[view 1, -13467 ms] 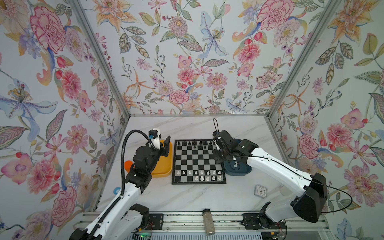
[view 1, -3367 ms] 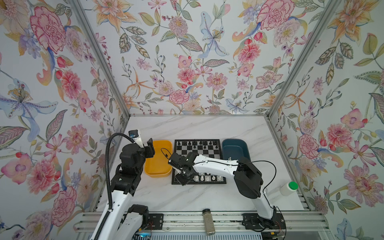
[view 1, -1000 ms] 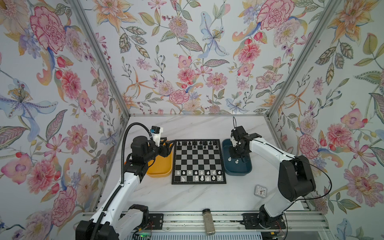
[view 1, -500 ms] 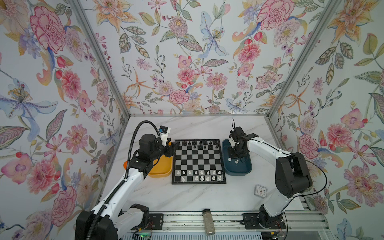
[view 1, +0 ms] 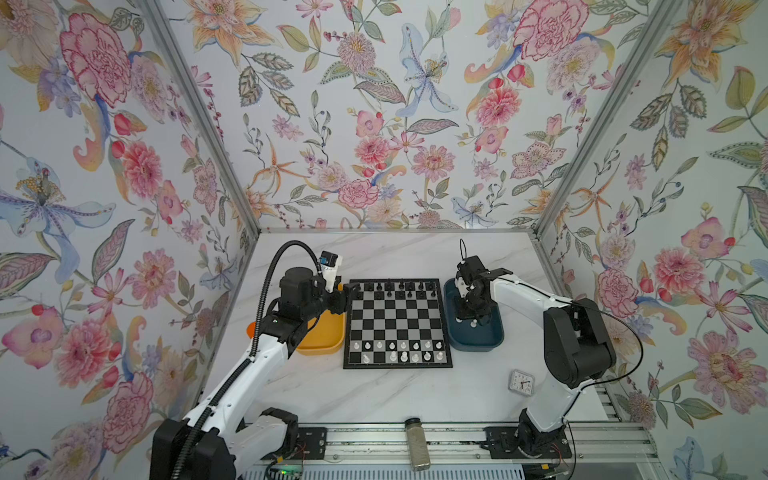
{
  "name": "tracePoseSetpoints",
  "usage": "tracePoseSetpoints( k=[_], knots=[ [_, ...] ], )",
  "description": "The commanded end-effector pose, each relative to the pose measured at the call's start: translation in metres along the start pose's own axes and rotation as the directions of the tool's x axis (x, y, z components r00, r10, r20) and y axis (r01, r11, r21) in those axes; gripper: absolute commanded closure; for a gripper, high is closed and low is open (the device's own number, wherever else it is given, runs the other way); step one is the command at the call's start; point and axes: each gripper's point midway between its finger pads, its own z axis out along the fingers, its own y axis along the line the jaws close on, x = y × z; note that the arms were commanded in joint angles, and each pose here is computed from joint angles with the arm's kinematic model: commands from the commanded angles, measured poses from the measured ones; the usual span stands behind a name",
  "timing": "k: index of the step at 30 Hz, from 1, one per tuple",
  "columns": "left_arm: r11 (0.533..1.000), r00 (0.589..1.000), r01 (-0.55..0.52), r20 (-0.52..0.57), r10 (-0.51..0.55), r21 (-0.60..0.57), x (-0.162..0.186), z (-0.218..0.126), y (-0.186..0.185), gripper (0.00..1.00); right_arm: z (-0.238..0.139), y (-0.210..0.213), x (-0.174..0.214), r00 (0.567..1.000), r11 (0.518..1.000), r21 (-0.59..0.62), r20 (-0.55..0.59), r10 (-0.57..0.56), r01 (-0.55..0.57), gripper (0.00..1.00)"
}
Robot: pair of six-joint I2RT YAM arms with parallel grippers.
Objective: Set up the chess pieces on the board
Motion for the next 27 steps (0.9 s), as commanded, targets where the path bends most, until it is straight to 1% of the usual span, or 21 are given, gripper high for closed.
tracePoseSetpoints(
  k=[1, 27],
  knots=[
    [1.0, 1.0, -0.024, 0.009, 0.024, -0.01, -0.0098, -0.0011, -0.0012, 0.37, 0.0037, -0.0021, -0.002, 1.0, 1.0, -0.003, -0.002, -0.008, 0.008, 0.72],
    [0.999, 0.999, -0.032, 0.004, 0.032, -0.023, -0.0085, -0.0017, 0.0008, 0.37, 0.0124, 0.0019, -0.0029, 1.0, 1.0, -0.018, -0.02, -0.006, 0.005, 0.8]
  ],
)
